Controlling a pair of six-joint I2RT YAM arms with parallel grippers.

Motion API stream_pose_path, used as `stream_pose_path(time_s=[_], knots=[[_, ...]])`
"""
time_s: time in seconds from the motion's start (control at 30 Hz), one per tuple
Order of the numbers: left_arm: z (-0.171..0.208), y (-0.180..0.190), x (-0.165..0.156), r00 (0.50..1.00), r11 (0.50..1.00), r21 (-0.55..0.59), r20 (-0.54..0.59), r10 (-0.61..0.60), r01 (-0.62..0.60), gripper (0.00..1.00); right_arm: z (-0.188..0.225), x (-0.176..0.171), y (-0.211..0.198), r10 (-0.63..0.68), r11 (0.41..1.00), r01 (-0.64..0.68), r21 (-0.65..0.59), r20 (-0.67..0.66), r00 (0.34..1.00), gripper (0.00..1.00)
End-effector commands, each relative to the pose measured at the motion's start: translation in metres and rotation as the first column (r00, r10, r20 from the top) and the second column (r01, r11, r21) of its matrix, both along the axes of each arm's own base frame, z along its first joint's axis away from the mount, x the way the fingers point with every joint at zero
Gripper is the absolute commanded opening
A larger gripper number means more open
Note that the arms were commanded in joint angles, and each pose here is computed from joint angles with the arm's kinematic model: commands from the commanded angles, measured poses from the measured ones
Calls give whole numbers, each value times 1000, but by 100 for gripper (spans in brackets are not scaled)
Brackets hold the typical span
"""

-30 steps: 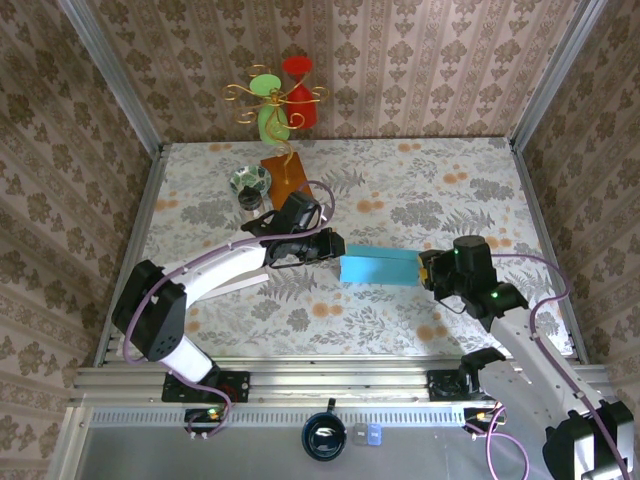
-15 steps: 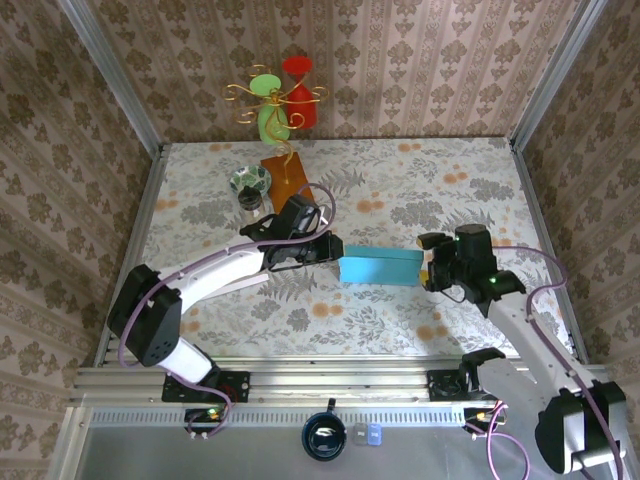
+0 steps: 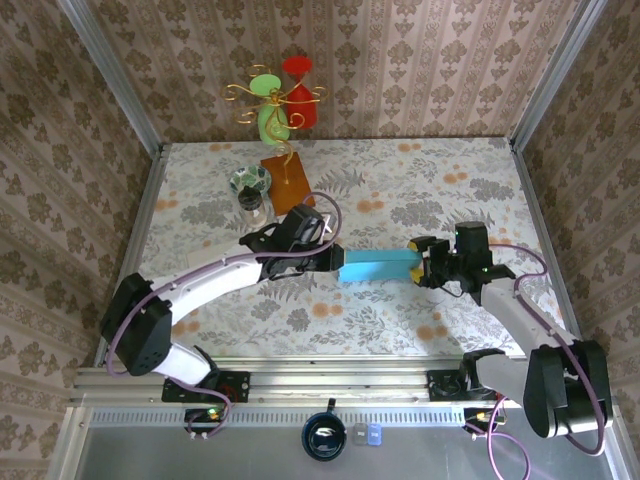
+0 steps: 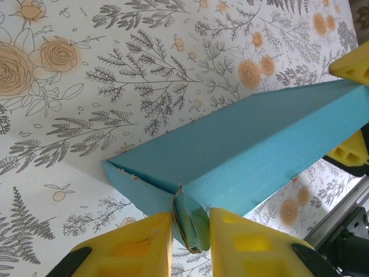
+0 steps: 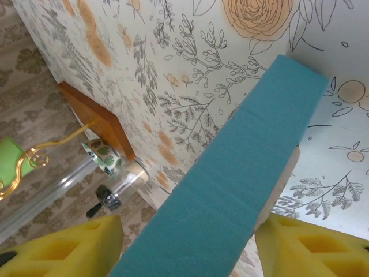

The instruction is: Fold the paper box

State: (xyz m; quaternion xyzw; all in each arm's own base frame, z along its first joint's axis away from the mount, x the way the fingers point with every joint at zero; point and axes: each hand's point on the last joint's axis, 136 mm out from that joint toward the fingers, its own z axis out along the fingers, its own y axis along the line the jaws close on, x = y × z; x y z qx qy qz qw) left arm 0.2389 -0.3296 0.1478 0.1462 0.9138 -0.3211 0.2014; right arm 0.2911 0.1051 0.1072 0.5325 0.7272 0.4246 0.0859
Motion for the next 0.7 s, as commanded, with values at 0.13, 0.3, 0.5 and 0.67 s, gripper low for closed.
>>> stream_pose_path(time_s=[0.13, 0.3, 0.5, 0.67], knots=[[-17, 8, -12, 994, 993, 92, 71, -85, 79, 27, 13, -6, 10, 198, 978, -182, -97, 181, 963, 51], [-29, 4, -12, 995, 989, 112, 34, -97, 93, 29, -4, -7, 4, 213, 970, -174, -168, 251, 944, 51], [-31, -1, -6, 996, 991, 110, 14, -83, 81, 30, -28, -10, -1, 277, 941, -233, -246, 164, 947, 66], [-24, 3, -1, 999, 995, 84, 19, -47, 45, 31, -44, -34, -19, 319, 880, -310, -360, -37, 947, 70]])
